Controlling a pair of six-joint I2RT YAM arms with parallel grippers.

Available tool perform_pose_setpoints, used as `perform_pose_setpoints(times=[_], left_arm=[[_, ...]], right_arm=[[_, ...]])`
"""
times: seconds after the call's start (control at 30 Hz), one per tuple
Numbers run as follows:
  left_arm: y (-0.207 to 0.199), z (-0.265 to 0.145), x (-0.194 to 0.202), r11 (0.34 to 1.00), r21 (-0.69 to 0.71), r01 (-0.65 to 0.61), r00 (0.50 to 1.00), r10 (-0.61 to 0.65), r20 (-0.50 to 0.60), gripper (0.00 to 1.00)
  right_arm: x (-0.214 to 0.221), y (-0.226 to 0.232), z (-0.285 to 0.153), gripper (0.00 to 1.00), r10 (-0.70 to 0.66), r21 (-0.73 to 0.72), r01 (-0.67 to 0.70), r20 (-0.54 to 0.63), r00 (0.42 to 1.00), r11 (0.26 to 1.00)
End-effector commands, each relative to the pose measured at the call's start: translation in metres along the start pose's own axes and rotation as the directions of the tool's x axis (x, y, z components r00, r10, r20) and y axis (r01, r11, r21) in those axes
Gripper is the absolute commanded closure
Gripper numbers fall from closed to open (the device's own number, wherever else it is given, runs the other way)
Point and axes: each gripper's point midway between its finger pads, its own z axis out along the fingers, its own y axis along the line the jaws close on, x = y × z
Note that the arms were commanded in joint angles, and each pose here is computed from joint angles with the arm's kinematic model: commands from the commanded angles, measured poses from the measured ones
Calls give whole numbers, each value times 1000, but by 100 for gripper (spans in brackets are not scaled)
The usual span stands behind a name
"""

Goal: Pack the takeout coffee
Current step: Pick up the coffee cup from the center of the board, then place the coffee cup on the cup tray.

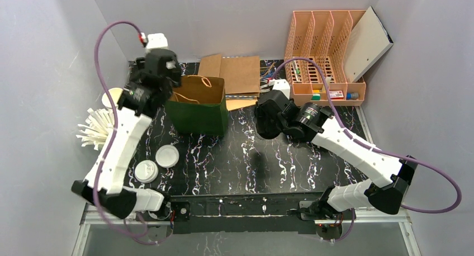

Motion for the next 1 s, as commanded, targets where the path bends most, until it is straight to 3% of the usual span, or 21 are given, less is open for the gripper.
perform_pose_setpoints(times=[0.0, 0.17, 0.4, 0.67, 0.9, 0.97], left_arm=[[35, 50, 6, 983, 80, 163, 978, -150, -147, 39], [34, 87, 40, 949, 145, 281, 921, -224, -319, 39], [15, 99, 68, 931, 197, 308, 895, -214, -392, 38], [7, 92, 67, 917, 268, 296, 906, -181, -382, 36], [5, 108, 87, 929, 267, 257, 892, -121, -436, 46], [4, 113, 91, 931, 264, 252, 885, -111, -452, 53]], right_arm=[[-22, 3, -9, 35, -53, -37, 55, 77, 996, 998], [-27, 9, -15, 36, -98, -84, 105, 91, 991, 991], [-35, 12, -23, 37, -178, -130, 196, 137, 974, 972], [-43, 14, -30, 39, -188, -157, 221, 199, 962, 963], [-55, 17, -38, 42, -215, -167, 261, 248, 944, 951], [-63, 19, -47, 42, -219, -181, 276, 280, 935, 944]])
